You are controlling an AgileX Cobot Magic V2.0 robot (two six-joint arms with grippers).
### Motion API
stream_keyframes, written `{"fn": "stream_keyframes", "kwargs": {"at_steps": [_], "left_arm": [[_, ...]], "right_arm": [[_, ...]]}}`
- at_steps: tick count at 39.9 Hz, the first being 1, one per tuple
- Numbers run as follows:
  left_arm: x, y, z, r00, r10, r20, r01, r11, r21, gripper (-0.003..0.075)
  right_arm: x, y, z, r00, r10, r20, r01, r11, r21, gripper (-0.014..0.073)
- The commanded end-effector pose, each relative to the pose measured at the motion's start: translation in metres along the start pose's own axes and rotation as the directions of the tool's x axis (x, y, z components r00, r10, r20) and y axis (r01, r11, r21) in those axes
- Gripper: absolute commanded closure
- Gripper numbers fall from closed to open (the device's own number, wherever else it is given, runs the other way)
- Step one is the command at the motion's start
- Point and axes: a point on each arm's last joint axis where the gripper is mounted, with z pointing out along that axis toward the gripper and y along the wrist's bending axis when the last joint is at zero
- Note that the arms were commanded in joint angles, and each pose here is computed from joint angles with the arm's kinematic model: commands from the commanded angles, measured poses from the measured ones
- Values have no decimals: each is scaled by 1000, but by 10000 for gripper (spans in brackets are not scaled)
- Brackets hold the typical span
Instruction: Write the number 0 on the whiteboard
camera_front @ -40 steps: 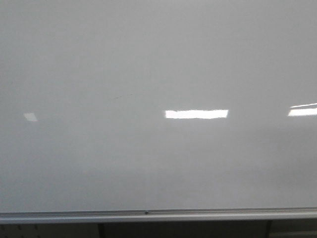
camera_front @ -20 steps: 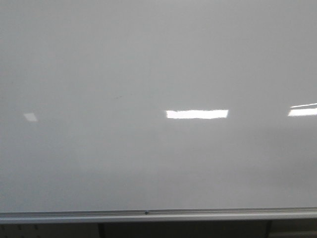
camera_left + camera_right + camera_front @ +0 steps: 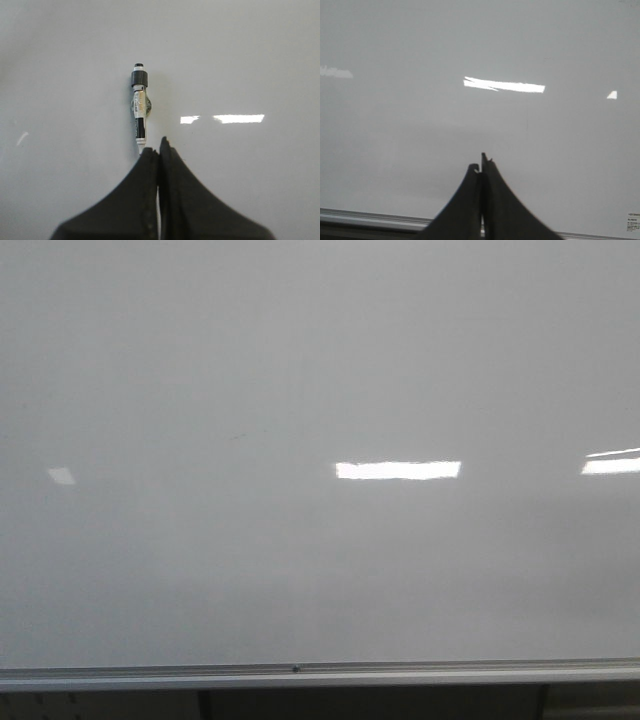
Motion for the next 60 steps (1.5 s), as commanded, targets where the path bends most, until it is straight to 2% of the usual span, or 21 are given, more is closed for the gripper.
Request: {"fn": "stream_keyframes", "kwargs": {"at_steps": [1, 7, 11, 16, 20, 25, 31, 35, 38, 41, 44, 47, 50, 51, 52, 55, 60], "left_arm": [[-3, 0, -1, 995, -12, 98, 11, 1000, 2, 740], [-14, 1, -2, 978, -20, 207, 21, 1000, -4, 740], [-34, 2, -7, 951, -38, 307, 41, 999, -3, 740], [-69, 1, -15, 946, -33, 322, 34, 999, 4, 740], [-89, 0, -14, 978, 8, 208, -8, 1000, 2, 739], [-107, 0, -2, 995, 45, 84, -45, 999, -3, 739], [-111, 0, 22, 999, 45, -18, -45, 999, 1, 740], [-109, 0, 32, 998, 45, -54, -45, 999, 3, 739], [-108, 0, 34, 997, 37, -60, -37, 999, 4, 738], [-109, 0, 34, 998, 35, -56, -35, 999, 4, 711], [-109, 0, 34, 998, 35, -56, -35, 999, 4, 592], [-108, 0, 34, 998, 35, -60, -35, 999, 5, 386], [-106, 0, 35, 997, 35, -67, -35, 999, 5, 167], [-104, 0, 35, 997, 35, -70, -35, 999, 5, 135], [-104, 0, 35, 997, 35, -71, -35, 999, 5, 71], [-104, 0, 35, 997, 35, -74, -35, 999, 5, 15], [-103, 0, 36, 997, 21, -78, -21, 1000, 7, 46]], "right_arm": [[-13, -1, -2, 991, -3, 136, 1, 1000, 12, 655], [-27, -2, -6, 975, -3, 221, 0, 1000, 17, 655], [-48, -2, -13, 968, -2, 252, -2, 1000, 16, 655], [-83, -3, -28, 965, 33, 260, -34, 999, -1, 655], [-108, -2, -33, 970, 111, 215, -106, 994, -38, 655], [-128, -1, -24, 986, 124, 113, -120, 992, -46, 655], [-132, -2, 1, 992, 124, -1, -124, 992, -35, 655], [-130, -2, 8, 992, 124, -32, -125, 992, -32, 652], [-130, -2, 9, 992, 124, -37, -125, 992, -32, 616], [-130, -2, 9, 992, 124, -35, -125, 992, -32, 501], [-130, -2, 9, 992, 124, -35, -125, 992, -32, 332], [-130, -2, 9, 992, 124, -36, -125, 992, -32, 140], [-130, -2, 9, 992, 124, -36, -125, 992, -32, 29], [-130, -2, 9, 992, 124, -36, -125, 992, -32, 8], [-130, -2, 9, 992, 124, -36, -125, 992, -32, -11], [-130, -2, 9, 992, 124, -36, -125, 992, -32, -13], [-130, -2, 9, 992, 124, -36, -125, 992, -32, -13]]}}
